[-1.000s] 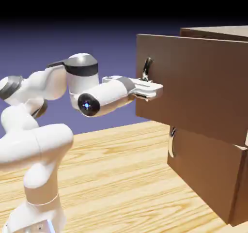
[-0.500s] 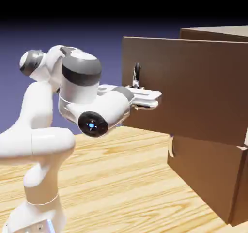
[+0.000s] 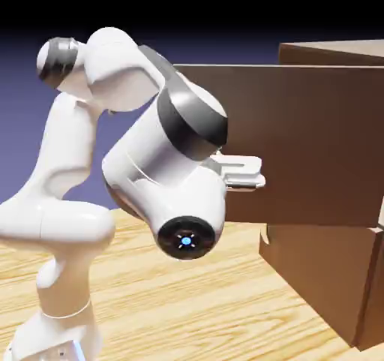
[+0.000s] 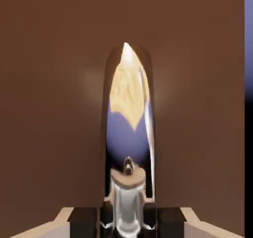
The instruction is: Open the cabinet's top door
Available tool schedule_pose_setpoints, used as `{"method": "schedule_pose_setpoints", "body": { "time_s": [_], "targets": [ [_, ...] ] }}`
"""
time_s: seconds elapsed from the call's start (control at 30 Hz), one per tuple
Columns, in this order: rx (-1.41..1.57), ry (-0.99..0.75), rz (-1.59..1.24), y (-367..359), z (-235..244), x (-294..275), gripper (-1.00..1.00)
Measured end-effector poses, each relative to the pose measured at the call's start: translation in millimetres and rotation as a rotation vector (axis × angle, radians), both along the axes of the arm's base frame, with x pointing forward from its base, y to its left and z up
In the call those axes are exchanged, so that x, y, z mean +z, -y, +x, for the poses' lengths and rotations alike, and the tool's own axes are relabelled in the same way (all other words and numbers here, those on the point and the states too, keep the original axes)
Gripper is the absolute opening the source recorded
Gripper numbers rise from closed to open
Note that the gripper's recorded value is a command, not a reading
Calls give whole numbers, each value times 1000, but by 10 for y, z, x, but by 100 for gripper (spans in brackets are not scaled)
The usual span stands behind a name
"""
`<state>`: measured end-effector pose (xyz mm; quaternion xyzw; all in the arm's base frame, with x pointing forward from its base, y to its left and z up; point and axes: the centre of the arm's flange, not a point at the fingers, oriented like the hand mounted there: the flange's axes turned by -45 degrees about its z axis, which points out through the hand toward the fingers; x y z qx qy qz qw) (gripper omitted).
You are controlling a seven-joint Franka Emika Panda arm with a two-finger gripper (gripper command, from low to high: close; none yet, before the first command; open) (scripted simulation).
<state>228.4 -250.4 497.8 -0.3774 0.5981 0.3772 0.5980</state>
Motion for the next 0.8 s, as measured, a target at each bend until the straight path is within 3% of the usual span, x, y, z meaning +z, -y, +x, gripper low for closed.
{"method": "schedule_pose_setpoints", "body": {
  "time_s": [0.77, 0.8],
  "targets": [
    [380, 0, 0, 1420, 201, 0, -100],
    [397, 0, 0, 1478, 224, 0, 100]
  ]
}}
